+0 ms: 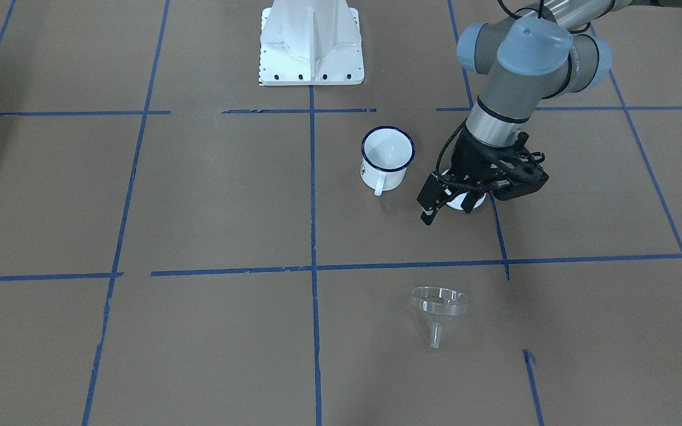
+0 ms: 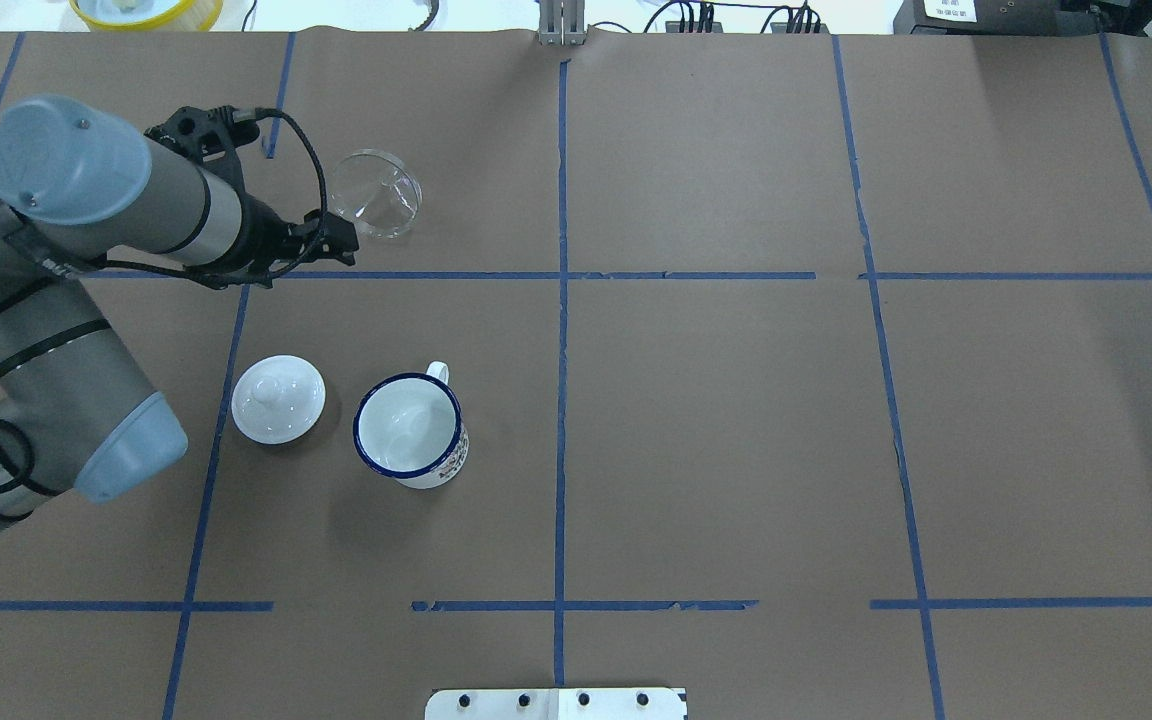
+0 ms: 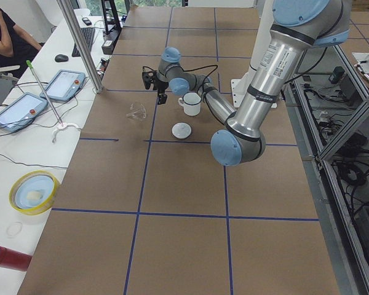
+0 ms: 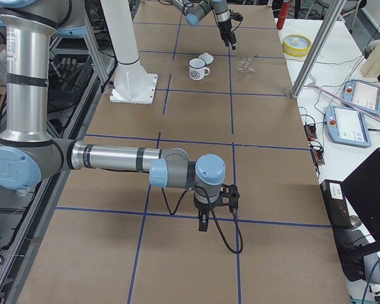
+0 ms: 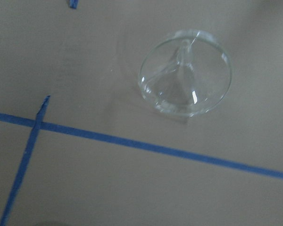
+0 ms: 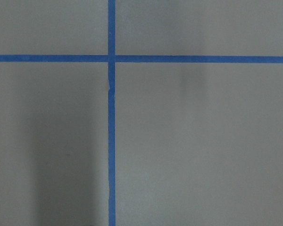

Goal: Place funnel on cup
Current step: 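Open the left gripper and move it toward the glass funnel, then grasp the glass funnel's stem with the left gripper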

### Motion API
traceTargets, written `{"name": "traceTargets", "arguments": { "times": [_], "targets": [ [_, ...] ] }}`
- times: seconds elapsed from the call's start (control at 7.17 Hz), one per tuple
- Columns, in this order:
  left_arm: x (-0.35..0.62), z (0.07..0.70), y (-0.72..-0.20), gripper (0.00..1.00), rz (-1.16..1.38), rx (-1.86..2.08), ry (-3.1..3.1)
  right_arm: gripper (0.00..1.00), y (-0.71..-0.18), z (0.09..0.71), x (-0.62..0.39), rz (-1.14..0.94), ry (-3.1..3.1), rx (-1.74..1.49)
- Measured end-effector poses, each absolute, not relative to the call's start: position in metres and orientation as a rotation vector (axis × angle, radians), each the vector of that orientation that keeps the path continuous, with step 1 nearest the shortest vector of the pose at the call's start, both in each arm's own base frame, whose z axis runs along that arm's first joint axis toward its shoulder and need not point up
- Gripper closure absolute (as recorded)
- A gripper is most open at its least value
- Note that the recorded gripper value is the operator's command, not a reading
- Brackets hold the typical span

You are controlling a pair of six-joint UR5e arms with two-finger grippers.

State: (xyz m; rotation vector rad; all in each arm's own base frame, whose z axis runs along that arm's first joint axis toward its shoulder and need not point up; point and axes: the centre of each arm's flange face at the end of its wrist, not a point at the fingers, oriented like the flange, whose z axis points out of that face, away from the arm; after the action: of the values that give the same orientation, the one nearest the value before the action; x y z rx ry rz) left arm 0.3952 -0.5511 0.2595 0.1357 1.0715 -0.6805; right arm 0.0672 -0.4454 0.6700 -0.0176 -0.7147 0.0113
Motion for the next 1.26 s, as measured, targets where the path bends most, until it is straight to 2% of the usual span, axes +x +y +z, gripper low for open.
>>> {"name": "traceTargets", "arguments": {
  "times": [0.28,0.7,0.84,0.98,1.12,1.26],
  "targets": [
    [0.434,0.285,-0.596,0.0,-0.878,0.122,1.058,0.0,-0.445,0.67,0.067,0.011,-0.715,-0.018],
    [0.465,0.311,-0.619,0.0,-0.932,0.149,1.02,0.0,-0.445,0.67,0.067,0.011,-0.715,-0.018],
    [0.472,0.31,-0.628,0.29,-0.945,0.167,1.018,0.0,-0.445,0.67,0.067,0.011,-0.715,-0.018],
    [0.475,0.31,-0.634,0.7,-0.955,0.186,1.021,0.0,-0.445,0.67,0.067,0.011,-0.715,-0.018],
    [0.476,0.31,-0.637,1.0,-0.959,0.197,1.026,0.0,-0.445,0.67,0.067,0.011,-0.715,-0.018],
    [0.476,0.309,-0.638,1.0,-0.959,0.203,1.034,0.0,-0.445,0.67,0.067,0.011,-0.715,-0.018]
  ]
}}
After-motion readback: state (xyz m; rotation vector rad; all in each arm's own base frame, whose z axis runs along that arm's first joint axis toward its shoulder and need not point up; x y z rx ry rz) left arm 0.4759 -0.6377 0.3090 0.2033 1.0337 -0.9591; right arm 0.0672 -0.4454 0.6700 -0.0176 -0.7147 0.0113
